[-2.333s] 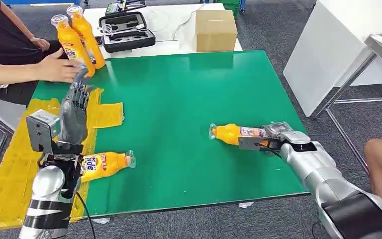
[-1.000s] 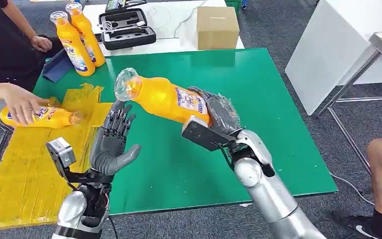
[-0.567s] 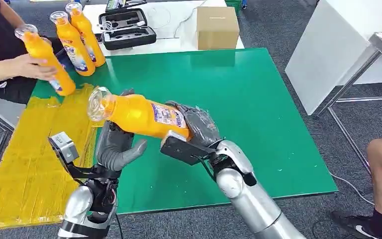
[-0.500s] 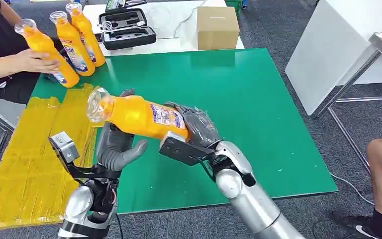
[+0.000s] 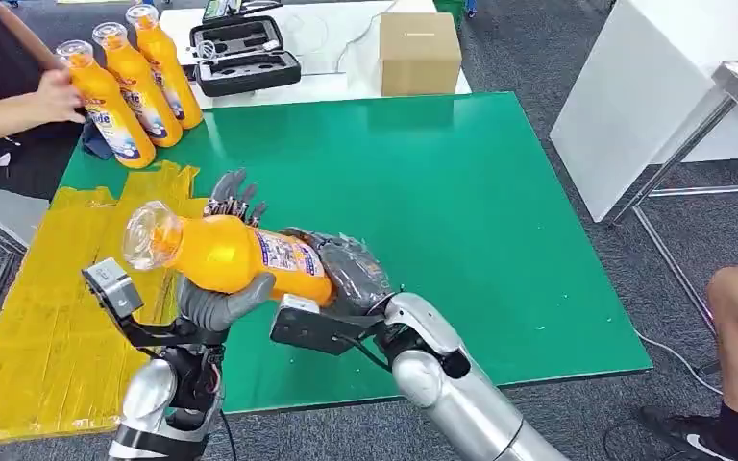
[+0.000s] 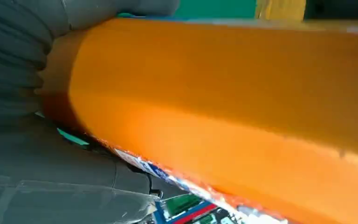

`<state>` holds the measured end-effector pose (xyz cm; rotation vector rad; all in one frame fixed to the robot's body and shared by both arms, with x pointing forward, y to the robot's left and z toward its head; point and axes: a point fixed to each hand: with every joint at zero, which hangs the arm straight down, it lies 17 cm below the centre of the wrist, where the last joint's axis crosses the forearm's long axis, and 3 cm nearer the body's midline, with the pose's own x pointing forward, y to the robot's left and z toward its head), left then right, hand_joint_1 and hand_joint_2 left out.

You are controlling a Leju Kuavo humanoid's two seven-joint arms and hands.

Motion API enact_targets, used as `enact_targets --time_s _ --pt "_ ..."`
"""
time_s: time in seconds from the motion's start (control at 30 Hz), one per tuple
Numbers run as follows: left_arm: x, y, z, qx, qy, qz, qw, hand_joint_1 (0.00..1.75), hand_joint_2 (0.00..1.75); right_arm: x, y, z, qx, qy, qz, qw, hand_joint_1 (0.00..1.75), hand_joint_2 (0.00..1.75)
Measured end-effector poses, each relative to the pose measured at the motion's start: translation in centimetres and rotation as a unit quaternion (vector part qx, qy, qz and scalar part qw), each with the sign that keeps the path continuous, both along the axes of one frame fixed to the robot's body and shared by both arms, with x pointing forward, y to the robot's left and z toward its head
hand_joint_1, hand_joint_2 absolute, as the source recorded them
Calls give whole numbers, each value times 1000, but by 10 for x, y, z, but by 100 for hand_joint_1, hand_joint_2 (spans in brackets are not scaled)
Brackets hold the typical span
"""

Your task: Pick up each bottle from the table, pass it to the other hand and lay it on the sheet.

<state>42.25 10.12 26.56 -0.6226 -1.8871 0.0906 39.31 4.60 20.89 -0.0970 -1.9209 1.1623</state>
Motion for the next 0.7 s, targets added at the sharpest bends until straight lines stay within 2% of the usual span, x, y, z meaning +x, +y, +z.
enact_targets --time_s 0.2,0.23,0.27,0.47,0.7 --pt "0 4 -4 16 -3 8 1000 0 175 -7 7 1 -10 -9 11 1000 175 175" --pt "0 4 -4 21 -5 8 1000 169 175 -10 9 3 -13 -15 15 1000 175 175" --pt "-1 4 -4 24 -7 7 1000 175 175 -11 10 6 -15 -20 18 1000 175 175" --pt "-3 6 1 37 -30 11 999 175 175 -18 17 20 -32 -48 38 998 175 175" --pt "-4 5 2 48 -37 16 998 175 175 -20 15 18 -37 -49 38 997 175 175"
